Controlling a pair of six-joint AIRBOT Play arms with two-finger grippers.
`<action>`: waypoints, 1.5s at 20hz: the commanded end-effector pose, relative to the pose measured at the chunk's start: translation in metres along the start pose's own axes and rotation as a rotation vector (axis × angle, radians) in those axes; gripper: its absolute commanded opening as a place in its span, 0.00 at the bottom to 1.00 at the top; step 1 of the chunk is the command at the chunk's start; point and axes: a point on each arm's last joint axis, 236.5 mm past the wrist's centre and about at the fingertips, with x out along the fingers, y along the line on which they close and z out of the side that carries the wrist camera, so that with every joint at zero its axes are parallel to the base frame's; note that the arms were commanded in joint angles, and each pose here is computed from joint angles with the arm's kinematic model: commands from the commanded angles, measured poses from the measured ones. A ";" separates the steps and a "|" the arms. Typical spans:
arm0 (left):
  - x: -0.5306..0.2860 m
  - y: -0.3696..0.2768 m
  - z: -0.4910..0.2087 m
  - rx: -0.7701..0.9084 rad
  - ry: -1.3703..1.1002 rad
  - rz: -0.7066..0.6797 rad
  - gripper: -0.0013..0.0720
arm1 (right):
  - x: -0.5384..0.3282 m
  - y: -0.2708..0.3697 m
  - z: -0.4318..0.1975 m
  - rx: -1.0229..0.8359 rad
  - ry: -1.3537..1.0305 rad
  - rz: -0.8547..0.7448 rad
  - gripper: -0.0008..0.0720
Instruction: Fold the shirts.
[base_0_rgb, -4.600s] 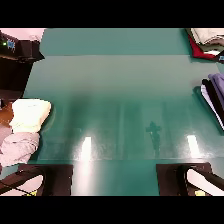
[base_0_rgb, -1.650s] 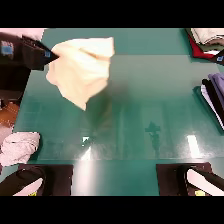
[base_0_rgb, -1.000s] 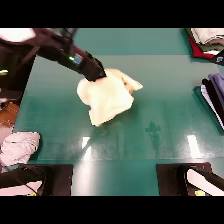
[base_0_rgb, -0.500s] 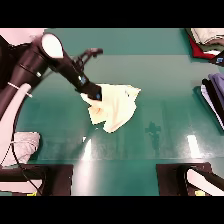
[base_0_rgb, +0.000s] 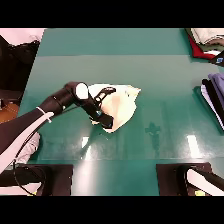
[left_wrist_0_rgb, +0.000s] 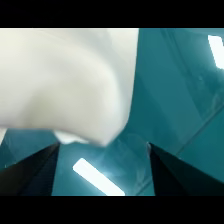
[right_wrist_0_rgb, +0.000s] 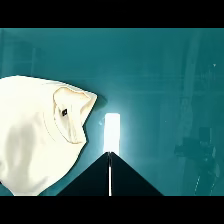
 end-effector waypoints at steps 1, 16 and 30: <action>0.015 0.001 0.012 -0.003 -0.083 0.024 0.90 | 0.000 0.001 0.000 0.000 0.002 0.002 0.03; -0.168 -0.020 0.080 0.111 -0.488 0.098 0.06 | 0.007 0.008 -0.014 -0.010 0.056 0.021 0.03; -0.341 -0.011 0.053 0.149 -0.793 0.327 0.06 | 0.196 0.105 -0.191 -0.232 0.316 0.203 0.68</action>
